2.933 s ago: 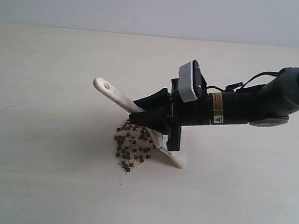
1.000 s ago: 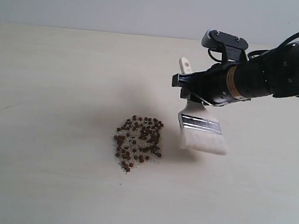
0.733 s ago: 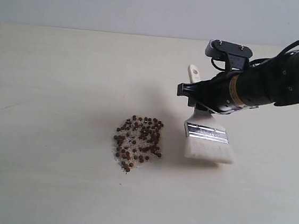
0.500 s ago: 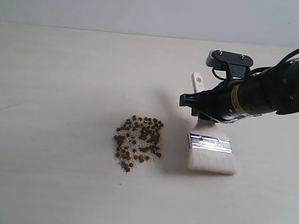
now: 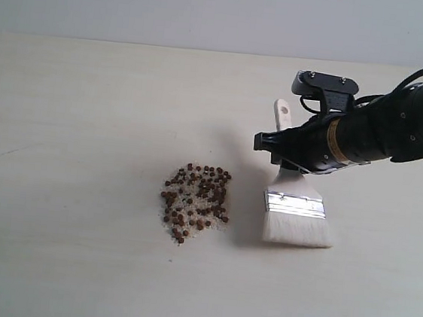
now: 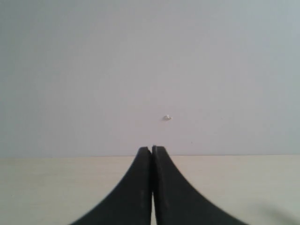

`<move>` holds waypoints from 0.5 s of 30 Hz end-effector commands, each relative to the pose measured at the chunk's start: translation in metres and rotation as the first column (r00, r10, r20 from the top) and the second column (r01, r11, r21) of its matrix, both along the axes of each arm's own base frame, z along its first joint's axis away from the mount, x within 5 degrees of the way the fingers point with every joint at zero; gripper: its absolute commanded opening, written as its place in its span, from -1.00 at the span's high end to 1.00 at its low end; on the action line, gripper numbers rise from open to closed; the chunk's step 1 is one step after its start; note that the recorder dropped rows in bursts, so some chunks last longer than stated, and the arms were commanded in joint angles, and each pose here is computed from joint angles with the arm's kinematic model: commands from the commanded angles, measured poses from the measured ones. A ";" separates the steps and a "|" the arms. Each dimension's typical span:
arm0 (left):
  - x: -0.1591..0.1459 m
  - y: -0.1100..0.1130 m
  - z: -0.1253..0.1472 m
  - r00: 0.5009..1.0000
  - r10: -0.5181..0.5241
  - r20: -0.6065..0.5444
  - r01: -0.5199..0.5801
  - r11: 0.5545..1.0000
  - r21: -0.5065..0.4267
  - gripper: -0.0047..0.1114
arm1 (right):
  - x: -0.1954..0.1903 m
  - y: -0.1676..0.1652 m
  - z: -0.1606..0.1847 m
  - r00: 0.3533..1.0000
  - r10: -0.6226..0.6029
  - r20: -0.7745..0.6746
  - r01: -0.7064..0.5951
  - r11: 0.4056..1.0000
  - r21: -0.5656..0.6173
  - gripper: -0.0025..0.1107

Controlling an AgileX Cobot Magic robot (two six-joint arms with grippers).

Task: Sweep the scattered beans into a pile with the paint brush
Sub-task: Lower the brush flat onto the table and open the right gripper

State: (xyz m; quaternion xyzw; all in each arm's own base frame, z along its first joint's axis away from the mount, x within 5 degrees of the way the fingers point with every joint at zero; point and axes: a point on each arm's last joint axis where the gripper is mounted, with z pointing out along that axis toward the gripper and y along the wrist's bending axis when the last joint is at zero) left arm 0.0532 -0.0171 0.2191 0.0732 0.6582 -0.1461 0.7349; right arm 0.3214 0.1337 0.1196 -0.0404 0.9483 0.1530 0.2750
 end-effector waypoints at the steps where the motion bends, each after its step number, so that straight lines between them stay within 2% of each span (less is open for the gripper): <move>1: -0.001 0.000 0.003 1.000 0.001 0.019 0.000 1.000 -0.007 0.92 | -0.001 -0.001 -0.001 1.000 -0.001 -0.002 0.001 1.000 -0.009 0.96; 8: -0.001 0.000 0.003 1.000 0.001 0.019 0.000 1.000 -0.007 0.92 | -0.002 0.000 -0.001 1.000 0.005 -0.010 -0.005 1.000 0.004 0.94; 11: -0.001 0.000 0.003 1.000 0.001 0.019 0.000 1.000 -0.007 0.92 | -0.002 0.000 -0.001 1.000 0.005 -0.010 -0.005 1.000 0.004 0.82; 15: -0.001 0.000 0.003 1.000 0.001 0.019 0.000 1.000 -0.007 0.92 | -0.002 0.000 -0.001 1.000 0.005 -0.010 -0.005 1.000 0.004 0.57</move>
